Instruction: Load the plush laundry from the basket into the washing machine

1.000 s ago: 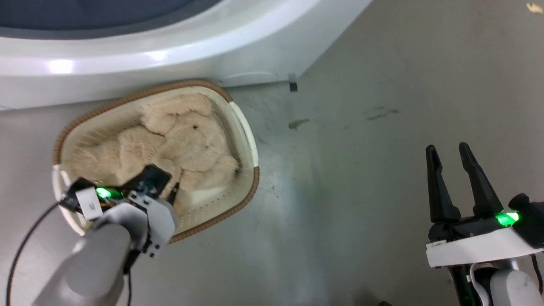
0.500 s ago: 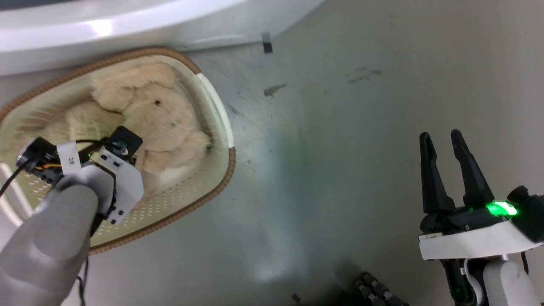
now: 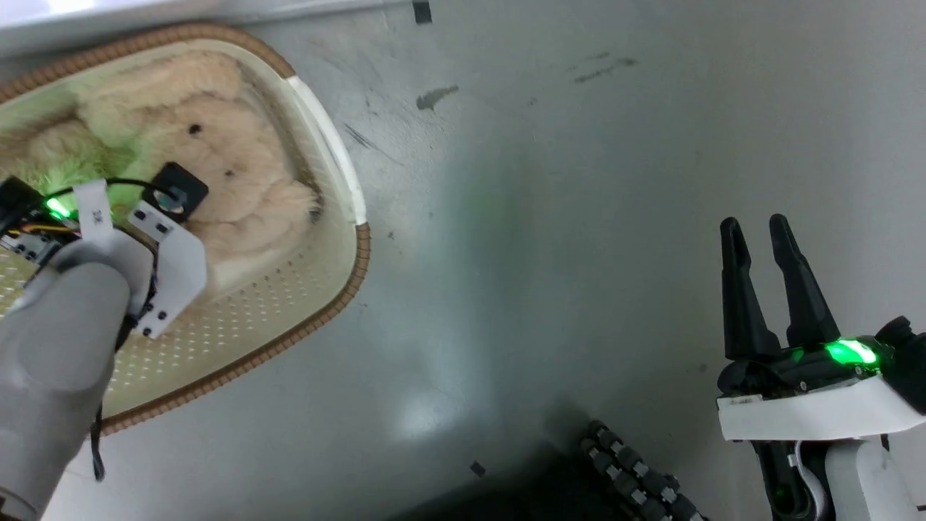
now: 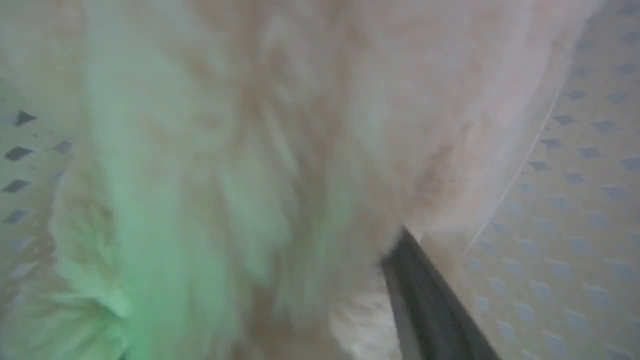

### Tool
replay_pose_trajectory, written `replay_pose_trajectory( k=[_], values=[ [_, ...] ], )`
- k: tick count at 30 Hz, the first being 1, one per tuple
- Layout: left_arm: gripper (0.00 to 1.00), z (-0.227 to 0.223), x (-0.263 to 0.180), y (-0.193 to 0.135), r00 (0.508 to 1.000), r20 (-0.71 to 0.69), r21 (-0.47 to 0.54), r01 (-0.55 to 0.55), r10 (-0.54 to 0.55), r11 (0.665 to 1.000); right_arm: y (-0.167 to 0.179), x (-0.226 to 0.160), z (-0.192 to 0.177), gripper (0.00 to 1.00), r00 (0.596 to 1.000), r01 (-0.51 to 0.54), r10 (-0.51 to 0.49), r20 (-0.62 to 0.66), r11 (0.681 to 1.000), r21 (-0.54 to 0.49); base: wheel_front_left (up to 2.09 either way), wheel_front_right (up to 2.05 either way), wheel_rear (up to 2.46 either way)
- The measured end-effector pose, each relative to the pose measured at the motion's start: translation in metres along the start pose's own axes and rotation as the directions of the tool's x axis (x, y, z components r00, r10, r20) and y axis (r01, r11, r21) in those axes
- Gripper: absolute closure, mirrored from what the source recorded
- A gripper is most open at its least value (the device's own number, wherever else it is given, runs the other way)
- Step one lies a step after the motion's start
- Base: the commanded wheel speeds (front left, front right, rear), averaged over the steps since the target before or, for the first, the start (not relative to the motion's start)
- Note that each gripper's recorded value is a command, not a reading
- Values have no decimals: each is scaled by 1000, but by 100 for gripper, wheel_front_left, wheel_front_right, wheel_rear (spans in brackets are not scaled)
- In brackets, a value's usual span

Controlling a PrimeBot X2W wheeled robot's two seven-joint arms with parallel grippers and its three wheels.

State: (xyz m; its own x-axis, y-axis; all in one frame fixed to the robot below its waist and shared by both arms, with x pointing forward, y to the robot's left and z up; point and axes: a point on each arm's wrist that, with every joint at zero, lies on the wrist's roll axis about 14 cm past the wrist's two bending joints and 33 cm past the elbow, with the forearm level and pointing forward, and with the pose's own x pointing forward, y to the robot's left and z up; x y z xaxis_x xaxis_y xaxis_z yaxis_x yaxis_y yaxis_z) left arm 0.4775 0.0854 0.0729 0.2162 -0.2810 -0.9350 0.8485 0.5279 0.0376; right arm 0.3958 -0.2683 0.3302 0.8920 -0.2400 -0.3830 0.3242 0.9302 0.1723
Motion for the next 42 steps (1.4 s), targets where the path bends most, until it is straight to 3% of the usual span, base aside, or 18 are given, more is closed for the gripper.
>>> replay_pose_trajectory(
  k=[1, 2, 11, 23, 29, 37, 41, 42],
  values=[
    [0, -2, 4, -1, 1000, -8, -2, 6, -6, 1000, -2, 0, -2, 0, 1000, 7, -7, -5, 1000, 1, 0, 0, 0],
    [100, -7, 14, -6, 999, -26, -14, 26, -27, 1000, -8, 1, -6, 0, 1000, 27, -27, -12, 1000, 6, 0, 0, 0],
    [100, -2, 18, 0, 1000, 14, -62, -5, 6, 998, -20, 1, 2, 0, 998, 64, -64, 14, 998, 26, 0, 0, 0],
    [100, 38, -57, 12, 965, 223, -196, -94, 137, 976, -20, -12, 57, 0, 984, 47, -55, 170, 998, 52, 0, 0, 0],
    [100, 71, -118, 13, 892, 390, -271, -127, 230, 954, -9, -29, 84, 0, 969, 0, -10, 246, 999, 40, 0, 0, 0],
    [100, 80, -179, 2, 813, 489, -363, -140, 316, 921, 6, -49, 109, 0, 946, -59, 45, 320, 998, 35, 0, 0, 0],
    [100, 97, -231, -1, 713, 580, -425, -149, 395, 893, 19, -60, 123, 0, 927, -105, 87, 365, 994, 29, 0, 0, 0],
    [100, 97, -231, -1, 713, 580, -425, -149, 395, 893, 19, -60, 123, 0, 927, -105, 87, 365, 994, 29, 0, 0, 0]
  ],
)
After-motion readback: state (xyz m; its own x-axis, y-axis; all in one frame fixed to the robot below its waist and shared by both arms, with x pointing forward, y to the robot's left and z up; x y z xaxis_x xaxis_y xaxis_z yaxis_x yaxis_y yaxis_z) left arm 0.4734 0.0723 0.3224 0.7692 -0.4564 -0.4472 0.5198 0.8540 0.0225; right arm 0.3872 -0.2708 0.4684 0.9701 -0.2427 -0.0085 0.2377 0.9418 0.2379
